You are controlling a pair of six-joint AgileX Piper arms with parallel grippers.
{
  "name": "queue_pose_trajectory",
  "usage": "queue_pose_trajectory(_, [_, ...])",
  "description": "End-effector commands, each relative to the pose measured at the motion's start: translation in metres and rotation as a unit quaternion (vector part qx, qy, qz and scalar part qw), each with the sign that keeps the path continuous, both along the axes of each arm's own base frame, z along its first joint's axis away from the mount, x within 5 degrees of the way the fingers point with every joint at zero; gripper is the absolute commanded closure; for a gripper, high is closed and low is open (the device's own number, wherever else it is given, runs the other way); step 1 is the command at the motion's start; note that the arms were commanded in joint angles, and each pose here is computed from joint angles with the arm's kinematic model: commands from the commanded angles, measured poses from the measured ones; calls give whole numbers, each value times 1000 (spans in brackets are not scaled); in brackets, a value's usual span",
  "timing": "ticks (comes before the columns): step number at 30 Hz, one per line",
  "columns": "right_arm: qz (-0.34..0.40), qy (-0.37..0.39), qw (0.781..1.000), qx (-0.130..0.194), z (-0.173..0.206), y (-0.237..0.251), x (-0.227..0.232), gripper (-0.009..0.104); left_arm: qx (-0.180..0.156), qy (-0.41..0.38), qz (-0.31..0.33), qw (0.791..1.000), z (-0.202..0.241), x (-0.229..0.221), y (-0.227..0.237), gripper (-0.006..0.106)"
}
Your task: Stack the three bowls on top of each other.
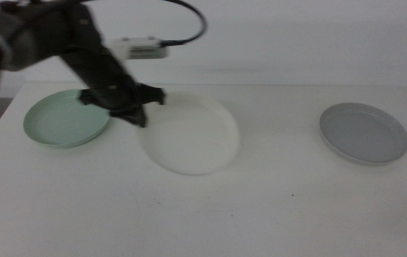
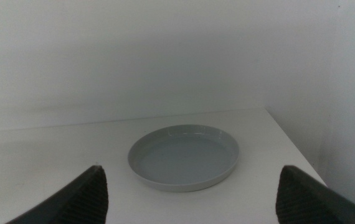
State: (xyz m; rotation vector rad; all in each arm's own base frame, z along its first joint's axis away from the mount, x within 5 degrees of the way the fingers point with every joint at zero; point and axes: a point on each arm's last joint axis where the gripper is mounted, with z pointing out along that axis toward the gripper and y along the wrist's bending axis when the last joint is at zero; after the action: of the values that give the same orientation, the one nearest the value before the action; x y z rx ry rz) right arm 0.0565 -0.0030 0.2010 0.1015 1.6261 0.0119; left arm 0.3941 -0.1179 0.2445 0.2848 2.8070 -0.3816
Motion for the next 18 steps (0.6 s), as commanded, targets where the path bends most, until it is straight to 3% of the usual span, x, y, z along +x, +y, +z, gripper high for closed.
queue_pose_trajectory(1, [-2, -6, 1000, -8, 0, 0, 0, 2, -6, 6, -13, 1000, -4, 3, -23, 102])
queue_pose_trajectory(9, [-2, -6, 1000, -8, 0, 0, 0, 2, -14, 32, -43, 998, -35, 4, -61, 102])
queue_pose_trajectory(18, [-2, -6, 1000, -8, 0, 0, 0, 2, -19, 42, -46, 998, -58, 9, -69, 102])
